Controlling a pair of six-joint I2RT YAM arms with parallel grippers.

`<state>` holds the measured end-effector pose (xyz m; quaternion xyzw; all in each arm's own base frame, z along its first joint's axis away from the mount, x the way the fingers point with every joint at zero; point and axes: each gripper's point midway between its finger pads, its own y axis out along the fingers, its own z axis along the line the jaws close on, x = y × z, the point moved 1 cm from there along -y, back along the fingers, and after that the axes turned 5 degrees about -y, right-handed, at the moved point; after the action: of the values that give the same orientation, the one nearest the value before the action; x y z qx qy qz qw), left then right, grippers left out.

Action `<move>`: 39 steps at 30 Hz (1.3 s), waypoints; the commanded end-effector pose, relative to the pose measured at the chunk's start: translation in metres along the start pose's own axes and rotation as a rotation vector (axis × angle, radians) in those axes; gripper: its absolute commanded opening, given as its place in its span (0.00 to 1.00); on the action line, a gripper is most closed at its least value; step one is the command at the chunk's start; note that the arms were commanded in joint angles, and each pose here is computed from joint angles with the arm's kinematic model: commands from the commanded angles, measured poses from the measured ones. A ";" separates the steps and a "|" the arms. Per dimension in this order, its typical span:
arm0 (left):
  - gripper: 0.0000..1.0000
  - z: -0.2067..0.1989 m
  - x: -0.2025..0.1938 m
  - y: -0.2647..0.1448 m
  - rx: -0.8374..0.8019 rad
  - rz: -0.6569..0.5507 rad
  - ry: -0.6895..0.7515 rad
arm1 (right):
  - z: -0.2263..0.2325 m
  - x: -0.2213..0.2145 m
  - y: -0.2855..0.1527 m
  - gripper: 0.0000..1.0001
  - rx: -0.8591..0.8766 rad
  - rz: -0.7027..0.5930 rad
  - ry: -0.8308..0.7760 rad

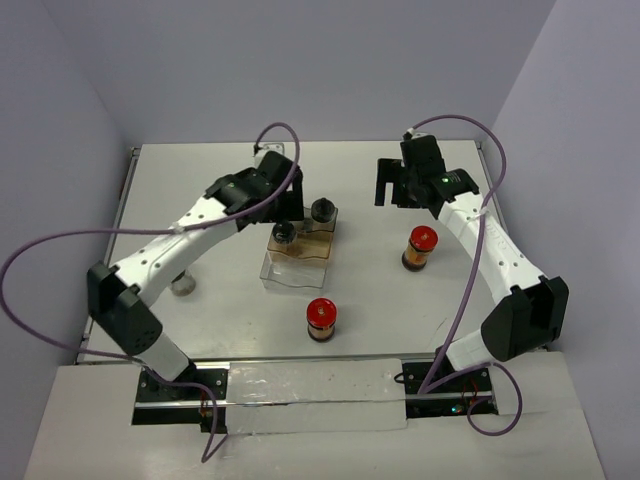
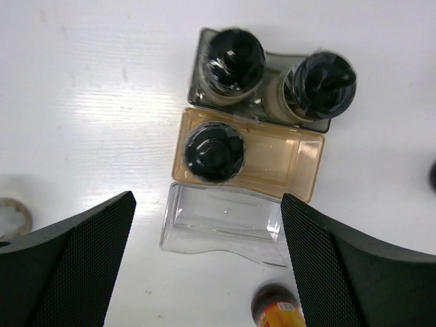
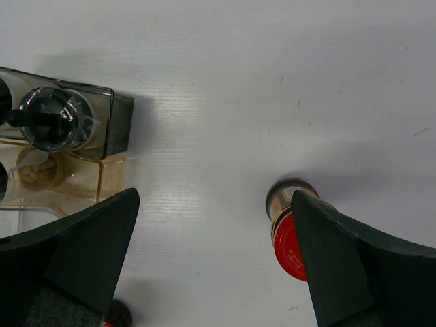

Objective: Organize the condiment bottles

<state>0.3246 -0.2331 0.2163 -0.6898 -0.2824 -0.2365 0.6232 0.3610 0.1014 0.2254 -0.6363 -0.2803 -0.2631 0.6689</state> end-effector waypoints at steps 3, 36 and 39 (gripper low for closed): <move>0.95 0.057 0.003 -0.055 0.136 -0.060 -0.122 | 0.001 0.020 -0.032 1.00 0.037 -0.101 0.017; 0.99 0.250 -0.081 -0.006 0.609 0.027 -0.635 | 0.014 0.018 -0.031 1.00 0.095 -0.090 0.007; 0.99 0.255 -0.084 -0.001 0.616 0.027 -0.644 | 0.015 0.018 -0.030 1.00 0.100 -0.089 0.006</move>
<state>0.2448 0.0068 0.1354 -0.5154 -0.4925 0.0983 0.6944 0.3463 0.1083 0.2468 -0.6033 -0.3035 -0.2713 0.6858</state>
